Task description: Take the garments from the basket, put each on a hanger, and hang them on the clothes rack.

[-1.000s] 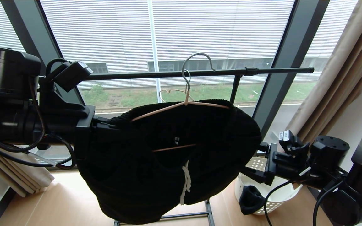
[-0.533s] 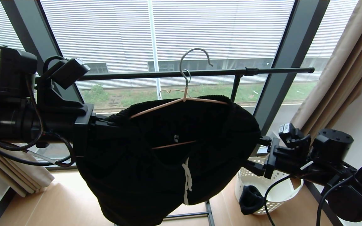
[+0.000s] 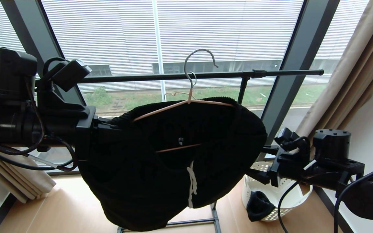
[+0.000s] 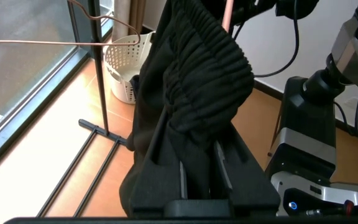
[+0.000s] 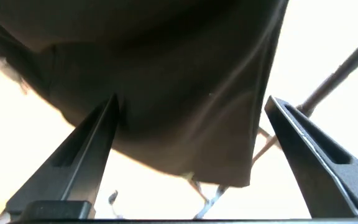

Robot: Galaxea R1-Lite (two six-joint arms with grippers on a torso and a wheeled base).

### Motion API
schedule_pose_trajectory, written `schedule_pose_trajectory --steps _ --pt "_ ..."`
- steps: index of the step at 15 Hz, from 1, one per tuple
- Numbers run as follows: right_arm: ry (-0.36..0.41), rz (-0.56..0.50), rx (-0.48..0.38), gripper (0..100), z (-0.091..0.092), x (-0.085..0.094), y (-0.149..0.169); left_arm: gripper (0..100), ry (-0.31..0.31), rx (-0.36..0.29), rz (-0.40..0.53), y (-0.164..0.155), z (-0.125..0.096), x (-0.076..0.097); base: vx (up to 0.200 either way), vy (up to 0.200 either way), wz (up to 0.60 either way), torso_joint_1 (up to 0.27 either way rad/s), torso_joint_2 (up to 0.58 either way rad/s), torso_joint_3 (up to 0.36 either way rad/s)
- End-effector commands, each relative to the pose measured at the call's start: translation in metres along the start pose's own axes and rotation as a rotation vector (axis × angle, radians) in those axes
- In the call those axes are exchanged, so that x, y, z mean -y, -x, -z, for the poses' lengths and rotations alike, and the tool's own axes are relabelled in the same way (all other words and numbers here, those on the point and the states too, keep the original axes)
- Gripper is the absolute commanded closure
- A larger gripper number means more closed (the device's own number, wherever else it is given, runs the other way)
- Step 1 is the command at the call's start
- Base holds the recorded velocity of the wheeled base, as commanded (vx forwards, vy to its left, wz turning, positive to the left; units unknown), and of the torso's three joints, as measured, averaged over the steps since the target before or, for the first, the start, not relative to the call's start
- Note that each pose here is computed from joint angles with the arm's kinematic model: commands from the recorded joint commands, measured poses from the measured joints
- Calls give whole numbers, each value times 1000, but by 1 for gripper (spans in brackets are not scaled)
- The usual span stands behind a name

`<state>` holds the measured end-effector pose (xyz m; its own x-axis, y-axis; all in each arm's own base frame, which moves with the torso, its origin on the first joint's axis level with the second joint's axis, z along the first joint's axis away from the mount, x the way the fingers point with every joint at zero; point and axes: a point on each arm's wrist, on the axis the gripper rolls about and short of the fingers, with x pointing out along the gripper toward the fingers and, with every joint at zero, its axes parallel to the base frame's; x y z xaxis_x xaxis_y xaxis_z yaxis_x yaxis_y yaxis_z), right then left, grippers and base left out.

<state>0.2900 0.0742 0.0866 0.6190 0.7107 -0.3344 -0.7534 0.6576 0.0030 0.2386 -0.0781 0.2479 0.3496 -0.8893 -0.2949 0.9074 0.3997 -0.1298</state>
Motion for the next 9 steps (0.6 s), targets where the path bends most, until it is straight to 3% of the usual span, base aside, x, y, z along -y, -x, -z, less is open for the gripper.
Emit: schedule_pose_trajectory --steps 1,5,6,9 --pt "29 7 34 0 -18 -2 5 100 4 -3 1 0 1 0 0 0 0 0 0 0" --pt "27 63 8 0 -18 -2 -4 100 6 -5 3 -1 2 0 0 0 0 0 0 0" --pt "28 61 3 100 -16 -4 -7 100 9 -8 4 -1 3 0 0 0 0 0 0 0" --pt "27 58 2 100 -15 -5 -6 100 10 -8 1 0 4 0 0 0 0 0 0 0"
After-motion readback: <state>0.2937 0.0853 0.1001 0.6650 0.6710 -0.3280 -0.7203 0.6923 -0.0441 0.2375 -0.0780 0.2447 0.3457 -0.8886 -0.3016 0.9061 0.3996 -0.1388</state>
